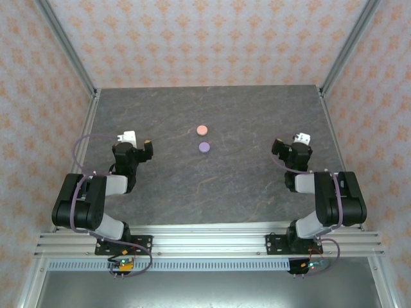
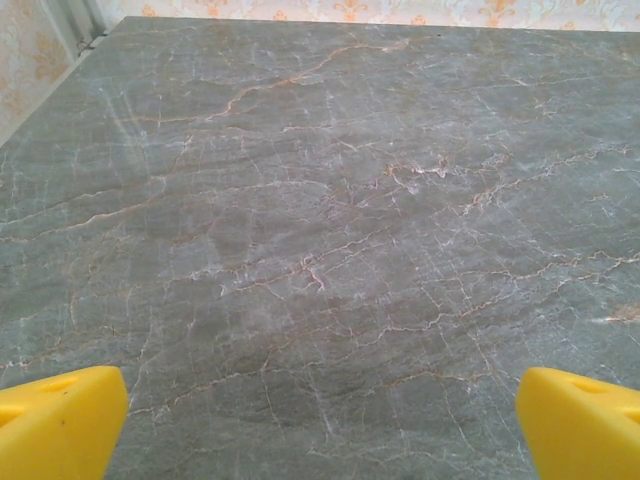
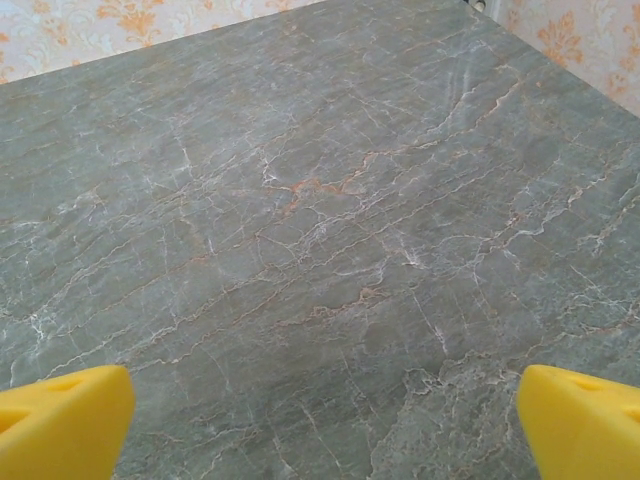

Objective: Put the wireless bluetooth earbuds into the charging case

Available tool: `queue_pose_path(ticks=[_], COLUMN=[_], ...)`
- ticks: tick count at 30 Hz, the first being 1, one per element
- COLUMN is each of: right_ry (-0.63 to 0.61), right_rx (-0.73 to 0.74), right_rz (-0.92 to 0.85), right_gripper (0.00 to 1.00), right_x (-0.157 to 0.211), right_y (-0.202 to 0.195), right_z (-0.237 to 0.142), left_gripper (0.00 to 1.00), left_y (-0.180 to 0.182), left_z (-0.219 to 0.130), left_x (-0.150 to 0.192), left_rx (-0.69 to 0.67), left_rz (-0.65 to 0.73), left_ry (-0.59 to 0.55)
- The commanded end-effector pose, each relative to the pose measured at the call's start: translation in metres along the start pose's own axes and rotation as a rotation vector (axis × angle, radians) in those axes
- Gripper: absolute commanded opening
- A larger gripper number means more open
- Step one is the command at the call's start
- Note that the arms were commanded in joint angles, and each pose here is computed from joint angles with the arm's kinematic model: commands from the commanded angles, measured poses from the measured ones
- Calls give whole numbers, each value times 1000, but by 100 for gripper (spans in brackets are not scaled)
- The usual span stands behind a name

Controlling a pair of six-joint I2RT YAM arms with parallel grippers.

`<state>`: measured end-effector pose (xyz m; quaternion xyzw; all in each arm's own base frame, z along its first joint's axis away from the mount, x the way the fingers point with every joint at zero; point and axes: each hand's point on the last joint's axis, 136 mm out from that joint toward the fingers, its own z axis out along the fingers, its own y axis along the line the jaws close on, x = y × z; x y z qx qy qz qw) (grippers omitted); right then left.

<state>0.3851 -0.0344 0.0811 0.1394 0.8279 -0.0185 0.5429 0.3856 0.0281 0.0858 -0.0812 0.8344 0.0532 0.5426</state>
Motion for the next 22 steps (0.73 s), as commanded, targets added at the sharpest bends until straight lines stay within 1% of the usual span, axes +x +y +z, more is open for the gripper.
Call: queue_pose_path(ticks=[1,3,22], right_ry=[-16,-17,-17], right_rx=[-11,-11,-14], right_rz=[-19,-19,-22], right_gripper=[99,99,99], right_x=[-9,-9,-9], right_y=[6,6,7], right_z=[3,3,3], left_gripper=[100,100,100], left_y=[-1,-5,-5], left_z=[2,3,3], left_x=[-10,-10,-11], left_rx=[-25,-12,-11], left_rz=[24,39,40], left_ry=[-20,-14,-13])
